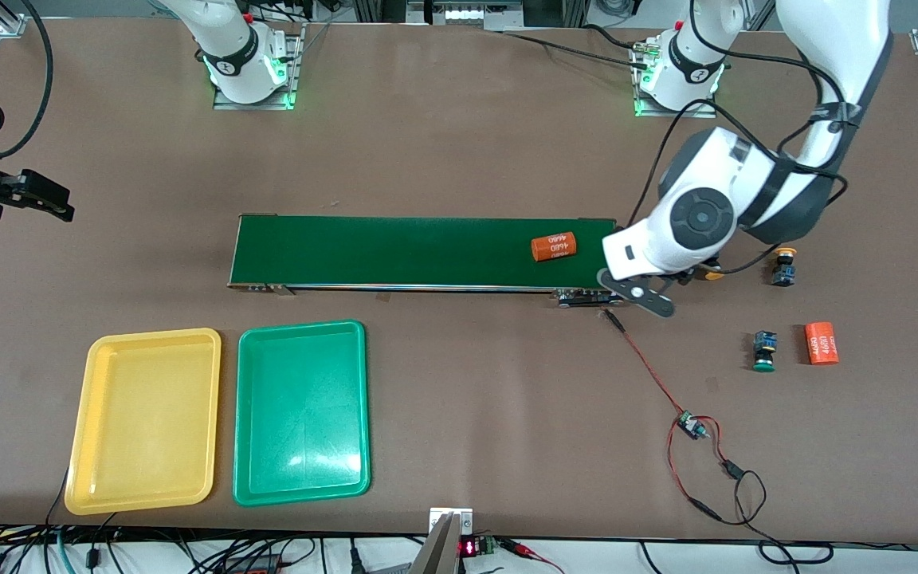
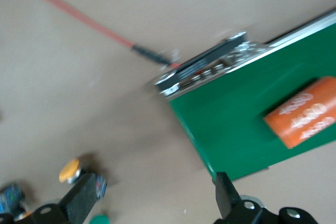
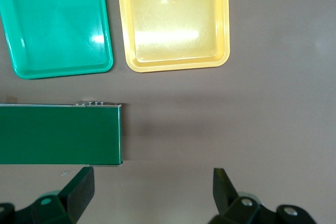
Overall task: Sort buttons by color to trays
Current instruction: 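Carry the battery with the left gripper onto the conveyor and release, then move the left gripper back and grasp the yellow-capped button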
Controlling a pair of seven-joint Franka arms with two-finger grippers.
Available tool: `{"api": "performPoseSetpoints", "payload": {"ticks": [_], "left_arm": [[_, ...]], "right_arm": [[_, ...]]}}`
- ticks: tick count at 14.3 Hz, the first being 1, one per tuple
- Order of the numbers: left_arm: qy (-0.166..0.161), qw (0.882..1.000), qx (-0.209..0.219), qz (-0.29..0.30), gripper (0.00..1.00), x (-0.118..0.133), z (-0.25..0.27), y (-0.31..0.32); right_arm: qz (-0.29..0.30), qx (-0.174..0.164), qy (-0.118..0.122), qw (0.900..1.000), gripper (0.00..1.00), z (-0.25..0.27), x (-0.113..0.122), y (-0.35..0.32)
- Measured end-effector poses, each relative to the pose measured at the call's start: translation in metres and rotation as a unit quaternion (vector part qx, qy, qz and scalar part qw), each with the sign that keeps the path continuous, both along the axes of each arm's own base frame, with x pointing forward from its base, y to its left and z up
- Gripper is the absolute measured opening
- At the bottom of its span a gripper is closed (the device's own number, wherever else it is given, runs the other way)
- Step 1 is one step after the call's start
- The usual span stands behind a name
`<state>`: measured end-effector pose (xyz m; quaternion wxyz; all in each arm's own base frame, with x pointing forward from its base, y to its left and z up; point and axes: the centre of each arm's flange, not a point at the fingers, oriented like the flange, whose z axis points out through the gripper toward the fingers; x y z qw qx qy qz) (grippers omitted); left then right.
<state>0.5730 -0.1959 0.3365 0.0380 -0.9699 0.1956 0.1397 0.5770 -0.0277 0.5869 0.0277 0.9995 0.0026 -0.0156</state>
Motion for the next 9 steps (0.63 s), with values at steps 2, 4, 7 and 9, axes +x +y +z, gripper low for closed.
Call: {"api": "performPoseSetpoints", "payload": {"ticks": [2,4,7,9], "left_arm": [[0.005,0.996,0.03,0.084,1.0,-0.001,-0.003,0.012],[0.012,0.989,0.048,0.137,1.0,-0.001,-0.011,0.024],[0.041,0.981,0.06,0.178,1.0,0.003,-0.03,0.064],[0.061,0.976,0.062,0.202,1.0,0.003,-0.045,0.097]], "right_arm": [[0.0,0.0,0.0,1.0,1.0,0.0,0.0,0.0],[0.0,0.0,0.0,1.0,1.0,0.0,0.0,0.0],[0.0,0.0,0.0,1.0,1.0,0.0,0.0,0.0],[0.0,0.0,0.0,1.0,1.0,0.0,0.0,0.0]]}}
